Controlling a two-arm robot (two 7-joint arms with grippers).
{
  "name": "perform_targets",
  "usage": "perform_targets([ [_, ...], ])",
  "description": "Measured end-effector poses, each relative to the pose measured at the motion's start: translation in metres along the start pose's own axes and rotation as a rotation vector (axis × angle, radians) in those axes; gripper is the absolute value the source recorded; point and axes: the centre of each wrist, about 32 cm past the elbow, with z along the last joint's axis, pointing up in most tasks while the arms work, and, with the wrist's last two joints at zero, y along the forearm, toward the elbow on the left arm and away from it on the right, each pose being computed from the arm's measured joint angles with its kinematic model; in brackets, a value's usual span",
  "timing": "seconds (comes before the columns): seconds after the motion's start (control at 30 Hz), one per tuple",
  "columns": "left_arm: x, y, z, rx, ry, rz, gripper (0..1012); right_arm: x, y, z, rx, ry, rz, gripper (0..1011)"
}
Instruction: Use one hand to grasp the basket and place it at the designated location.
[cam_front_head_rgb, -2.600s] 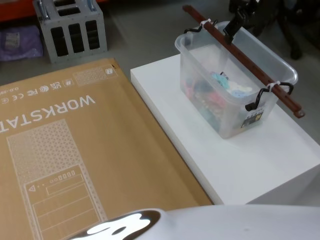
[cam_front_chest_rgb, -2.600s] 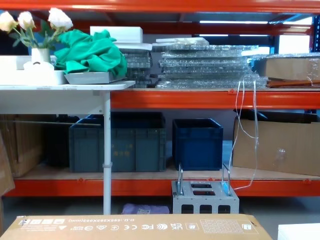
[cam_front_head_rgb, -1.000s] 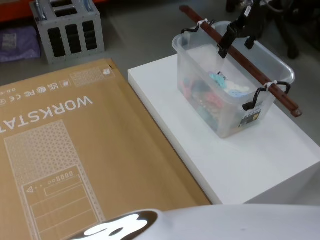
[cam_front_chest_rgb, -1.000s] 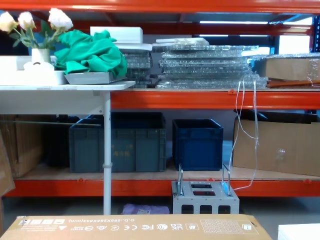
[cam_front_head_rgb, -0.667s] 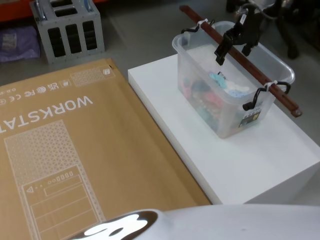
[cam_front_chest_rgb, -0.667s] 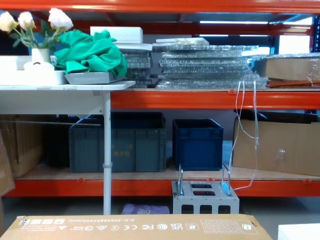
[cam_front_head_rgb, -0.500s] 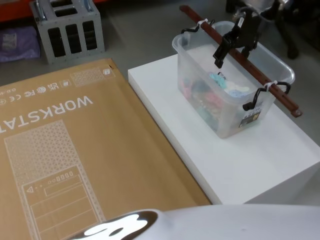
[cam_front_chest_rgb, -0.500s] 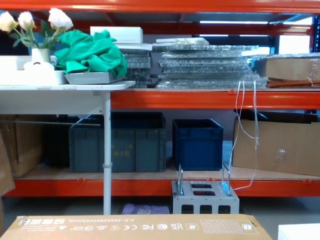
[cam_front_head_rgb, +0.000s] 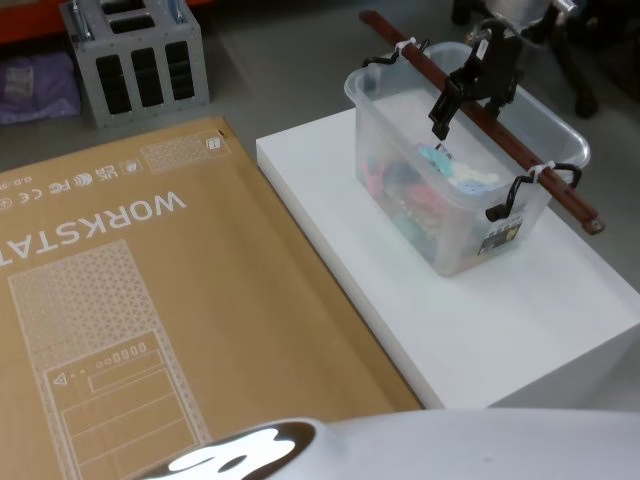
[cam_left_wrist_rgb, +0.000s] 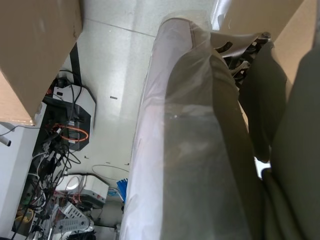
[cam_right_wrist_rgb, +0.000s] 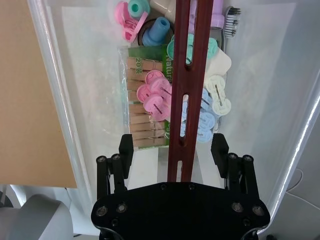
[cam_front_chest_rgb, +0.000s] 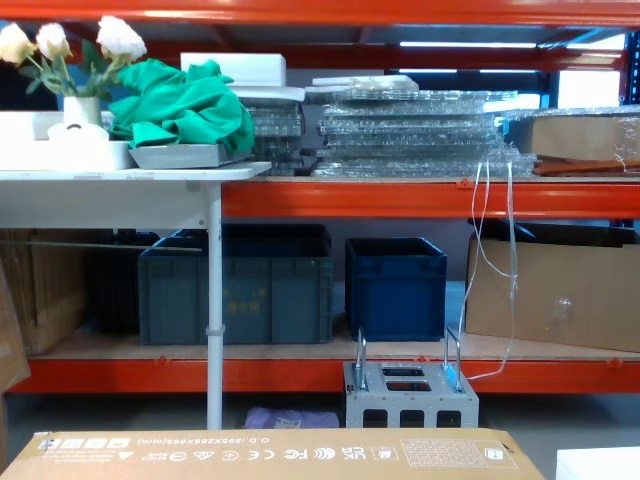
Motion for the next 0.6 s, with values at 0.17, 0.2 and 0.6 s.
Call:
perform_targets([
  [0.17,0.0000,0.0000,0.0000,0.000,0.000,0.000,0,-0.0030,-0.0007,-0.0020,0.006,-0.006,-0.011,836],
  [0.2,0.0000,0.0000,0.0001,0.000,0.000,0.000,0,-0.0033,-0.0009,-0.0022,0.006,-0.008,-0.012,818],
  [0.6,0.0000,0.0000,0.0000,0.000,0.000,0.000,0,-0.0064,-0.0014,-0.0034,0.004,-0.015,-0.019,439],
])
